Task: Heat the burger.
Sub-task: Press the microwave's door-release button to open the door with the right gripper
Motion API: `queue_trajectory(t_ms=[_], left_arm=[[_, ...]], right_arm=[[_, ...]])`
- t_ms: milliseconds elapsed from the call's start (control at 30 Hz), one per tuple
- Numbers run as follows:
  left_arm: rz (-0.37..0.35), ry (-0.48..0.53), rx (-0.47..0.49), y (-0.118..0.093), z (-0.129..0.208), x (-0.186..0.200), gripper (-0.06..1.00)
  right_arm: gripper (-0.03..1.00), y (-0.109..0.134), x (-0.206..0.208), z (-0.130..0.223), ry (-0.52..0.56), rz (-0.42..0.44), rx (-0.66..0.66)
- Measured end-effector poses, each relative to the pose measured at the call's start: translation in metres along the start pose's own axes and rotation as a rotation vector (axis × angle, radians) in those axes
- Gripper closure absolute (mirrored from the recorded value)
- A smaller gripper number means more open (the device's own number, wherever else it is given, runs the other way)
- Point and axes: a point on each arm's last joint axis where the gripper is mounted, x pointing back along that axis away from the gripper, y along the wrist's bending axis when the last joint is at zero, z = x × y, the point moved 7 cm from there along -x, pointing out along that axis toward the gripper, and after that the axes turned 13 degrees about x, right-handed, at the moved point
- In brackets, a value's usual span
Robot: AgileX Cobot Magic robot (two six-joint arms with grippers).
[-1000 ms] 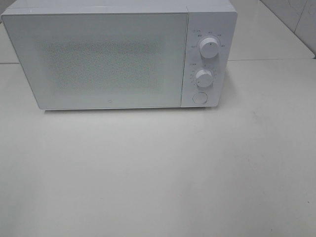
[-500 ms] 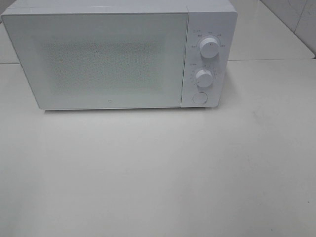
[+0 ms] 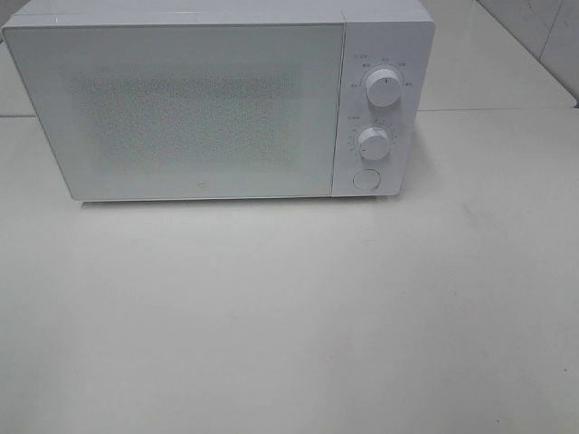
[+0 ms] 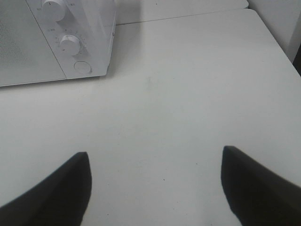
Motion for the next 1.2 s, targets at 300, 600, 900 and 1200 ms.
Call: queue_trajectory(t_ms=[300, 600, 900, 1200], left_arm=[[0.000, 0.000, 0.000, 0.000, 0.000, 0.000, -0.03], [0.000, 0.000, 0.000, 0.000, 0.000, 0.000, -0.03], [0.000, 0.000, 0.000, 0.000, 0.000, 0.000, -0.03], [0.000, 0.000, 0.000, 0.000, 0.000, 0.000, -0.03]], right_arm=[[0.25, 0.000, 0.000, 0.000, 0.000, 0.000, 0.000], [0.25, 0.000, 0.000, 0.000, -0.001, 0.000, 0.000], [0.25, -0.001, -0.001, -0.013, -0.036, 0.001, 0.002], [0.25, 0.000, -0.026, -0.035, -0.005, -0.011, 0.015]])
